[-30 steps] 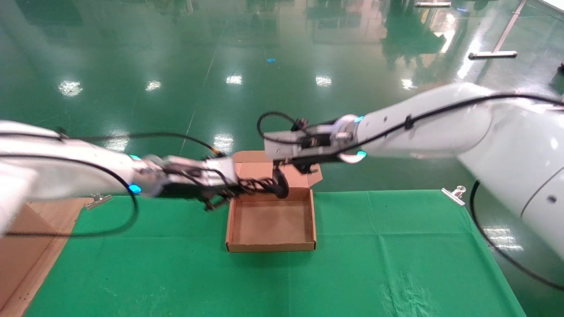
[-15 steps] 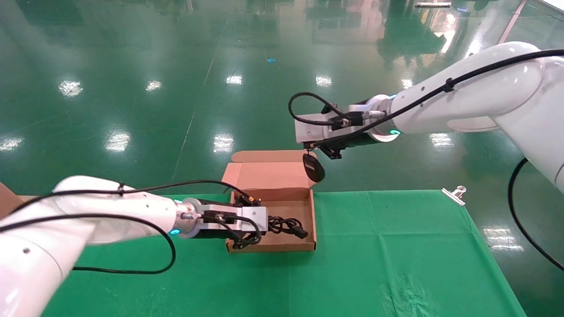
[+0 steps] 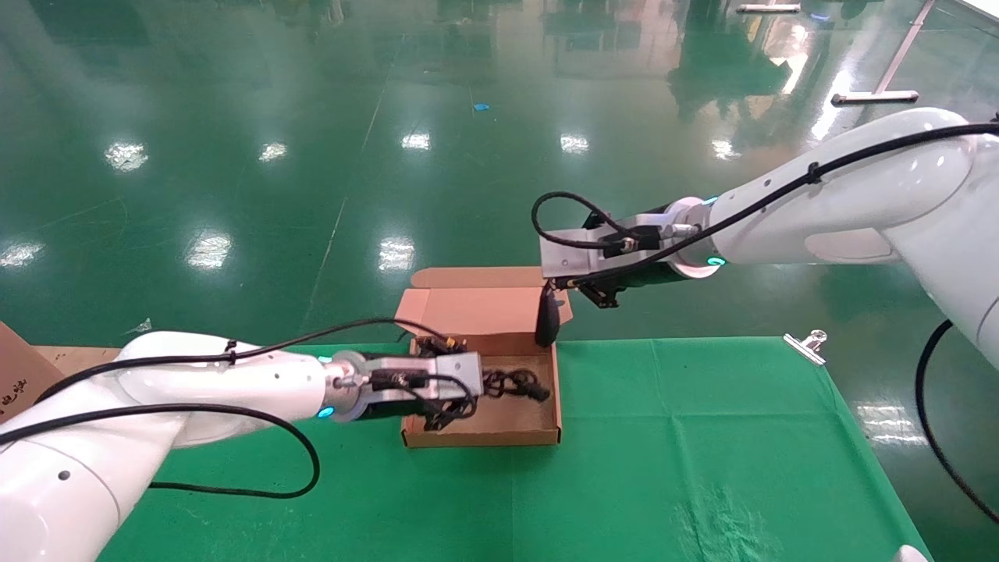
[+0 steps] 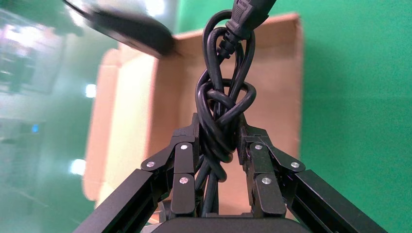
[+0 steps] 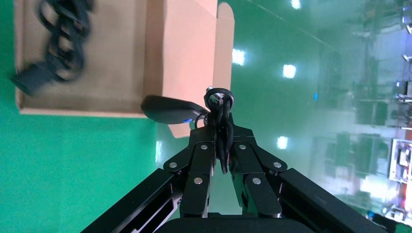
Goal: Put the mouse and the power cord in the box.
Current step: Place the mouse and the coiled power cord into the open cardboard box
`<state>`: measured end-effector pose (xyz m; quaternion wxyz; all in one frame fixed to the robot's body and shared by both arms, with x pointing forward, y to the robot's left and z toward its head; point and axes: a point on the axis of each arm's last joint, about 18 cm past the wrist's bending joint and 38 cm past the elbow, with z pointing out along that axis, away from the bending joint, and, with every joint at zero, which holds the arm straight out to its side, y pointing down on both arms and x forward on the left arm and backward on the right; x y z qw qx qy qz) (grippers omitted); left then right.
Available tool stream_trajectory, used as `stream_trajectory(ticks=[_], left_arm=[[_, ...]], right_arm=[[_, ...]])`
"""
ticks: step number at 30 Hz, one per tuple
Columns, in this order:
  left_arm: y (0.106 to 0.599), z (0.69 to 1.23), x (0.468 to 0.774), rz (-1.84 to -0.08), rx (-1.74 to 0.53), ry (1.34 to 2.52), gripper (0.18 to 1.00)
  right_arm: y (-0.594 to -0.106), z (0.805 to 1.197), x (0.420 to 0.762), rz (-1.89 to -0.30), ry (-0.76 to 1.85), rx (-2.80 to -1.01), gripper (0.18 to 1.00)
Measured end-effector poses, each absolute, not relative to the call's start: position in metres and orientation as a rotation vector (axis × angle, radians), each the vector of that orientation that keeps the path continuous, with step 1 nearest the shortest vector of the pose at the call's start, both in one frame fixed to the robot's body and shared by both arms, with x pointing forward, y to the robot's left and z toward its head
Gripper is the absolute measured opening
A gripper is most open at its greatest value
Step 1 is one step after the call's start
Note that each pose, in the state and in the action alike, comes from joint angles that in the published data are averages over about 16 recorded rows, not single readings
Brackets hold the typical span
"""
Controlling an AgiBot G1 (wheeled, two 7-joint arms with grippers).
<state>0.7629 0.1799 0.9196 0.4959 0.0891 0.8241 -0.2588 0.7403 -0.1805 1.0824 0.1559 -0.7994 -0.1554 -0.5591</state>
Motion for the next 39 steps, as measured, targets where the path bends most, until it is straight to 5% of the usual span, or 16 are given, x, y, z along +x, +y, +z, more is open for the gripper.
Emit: stream_trajectory(ticks=[10,23,39], left_arm=[[0.178,0.920,0.765,-0.627,0.202,1.976,0.343],[0.181,0.932,0.769,-0.673,0.133,1.939,0.469],[0.280,0.980,0.783,-0.626,-0.182,1.755,0.798]], right_arm=[[-0.177,1.079,0.738,-1.570,-0.474,-2.279,0.207],[-0.157,1.091,0.727,-1.546,-0.541,-2.237,0.207],[-0.111,1.049,0.727,-1.513,-0.649,-2.217,0.207]])
